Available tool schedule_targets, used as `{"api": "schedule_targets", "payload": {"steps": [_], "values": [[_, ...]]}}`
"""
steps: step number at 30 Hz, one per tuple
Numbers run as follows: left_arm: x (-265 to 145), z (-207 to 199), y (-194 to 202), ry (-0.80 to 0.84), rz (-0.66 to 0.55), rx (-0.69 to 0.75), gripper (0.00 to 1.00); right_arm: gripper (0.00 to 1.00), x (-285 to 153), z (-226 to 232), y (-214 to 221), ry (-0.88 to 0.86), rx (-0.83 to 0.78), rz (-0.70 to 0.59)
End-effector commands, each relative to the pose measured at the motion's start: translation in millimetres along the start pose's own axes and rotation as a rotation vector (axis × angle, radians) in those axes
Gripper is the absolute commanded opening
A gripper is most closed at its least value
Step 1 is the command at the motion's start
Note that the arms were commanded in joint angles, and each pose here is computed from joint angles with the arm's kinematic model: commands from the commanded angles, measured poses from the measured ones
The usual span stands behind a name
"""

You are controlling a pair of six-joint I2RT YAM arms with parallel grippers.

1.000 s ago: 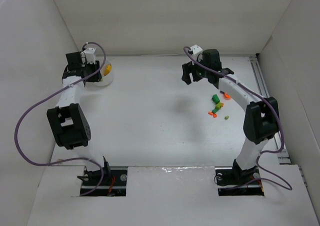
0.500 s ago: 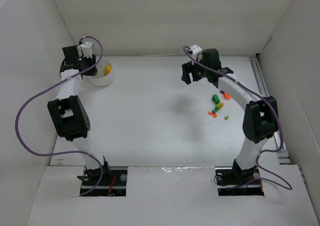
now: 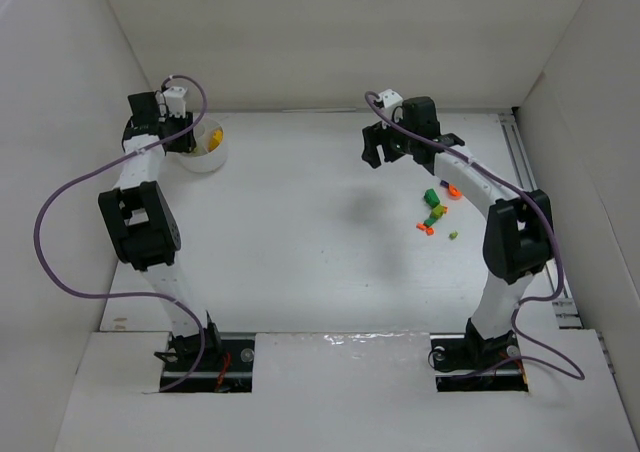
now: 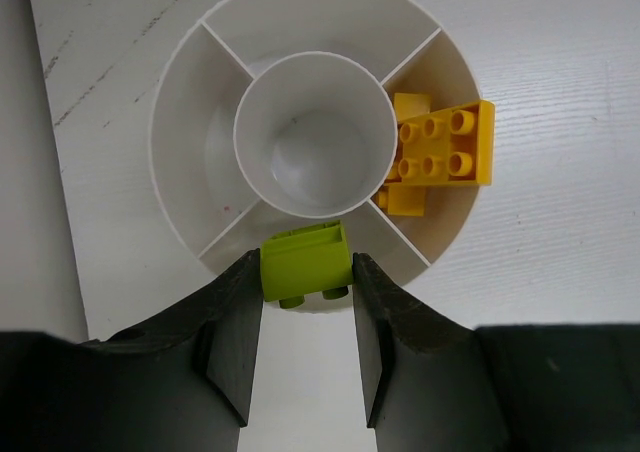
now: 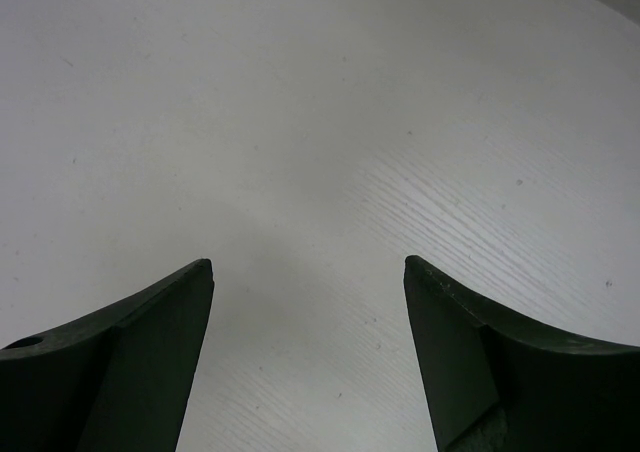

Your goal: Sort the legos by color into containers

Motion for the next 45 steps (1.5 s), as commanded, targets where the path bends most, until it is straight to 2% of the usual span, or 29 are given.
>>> {"api": "schedule_targets", "payload": {"steps": [1,5,8,9,11,19,22,23,27,30,33,36,37,38,42,45], "values": [[-10,11,-23,-0.019,-0.056,0.025,0.05,0.82,-3,2,-21,-0.016,-0.005,-0.053],[-7,9,-18,-0.01,-0.04,0.019,0.13,0.82,-3,1,-21,-0.007,-0.005,-0.054],[-10,8,-18,-0.011,-0.041,0.019,0.25,0.82,-3,1,-21,-0.007,-0.005,-0.054],[-8,8,-15,-0.018,-0.036,0.009,0.33,0.83,-3,1,-21,-0.007,-0.005,-0.054],[-11,9,-18,-0.024,-0.047,0.014,0.4,0.83,-3,1,-21,-0.007,-0.005,-0.054],[-32,19,-48,-0.061,-0.135,0.021,0.57,0.83,-16,-14,-5,0.03,-0.003,-0.026],[-51,16,-71,-0.054,-0.21,0.016,0.58,0.81,-34,-37,15,0.075,0.015,0.031],[-65,15,-88,-0.062,-0.27,0.027,0.58,0.78,-45,-41,15,0.078,0.003,0.028],[-90,-17,-115,0.001,-0.391,0.068,0.59,0.69,-84,-70,60,0.104,0.004,0.156],[-92,-53,-120,0.059,-0.399,0.119,0.61,0.6,-110,-91,89,0.133,-0.012,0.224],[-94,-82,-118,0.105,-0.406,0.156,0.61,0.57,-128,-105,114,0.202,-0.005,0.292],[-92,-91,-115,0.114,-0.407,0.153,0.61,0.62,-134,-108,125,0.237,0.002,0.33],[-89,-98,-113,0.127,-0.406,0.149,0.61,0.72,-136,-106,128,0.236,0.003,0.333],[-89,-98,-113,0.127,-0.406,0.149,0.61,0.74,-136,-106,131,0.234,0.006,0.341],[-89,-99,-113,0.134,-0.403,0.117,0.62,0.75,-134,-107,140,0.244,0.005,0.343],[-89,-99,-113,0.134,-0.403,0.117,0.65,0.75,-128,-109,155,0.231,0.015,0.389]]}}
Point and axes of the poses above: each gripper's point midway between its finger pads, its own x axis out along the fingers, its own z axis along the line the jaws close on, y = z × x, the point moved 3 cm from there along -x, back along the fingers, and after that the axes turned 10 degrees about x, right-handed, at the moved point
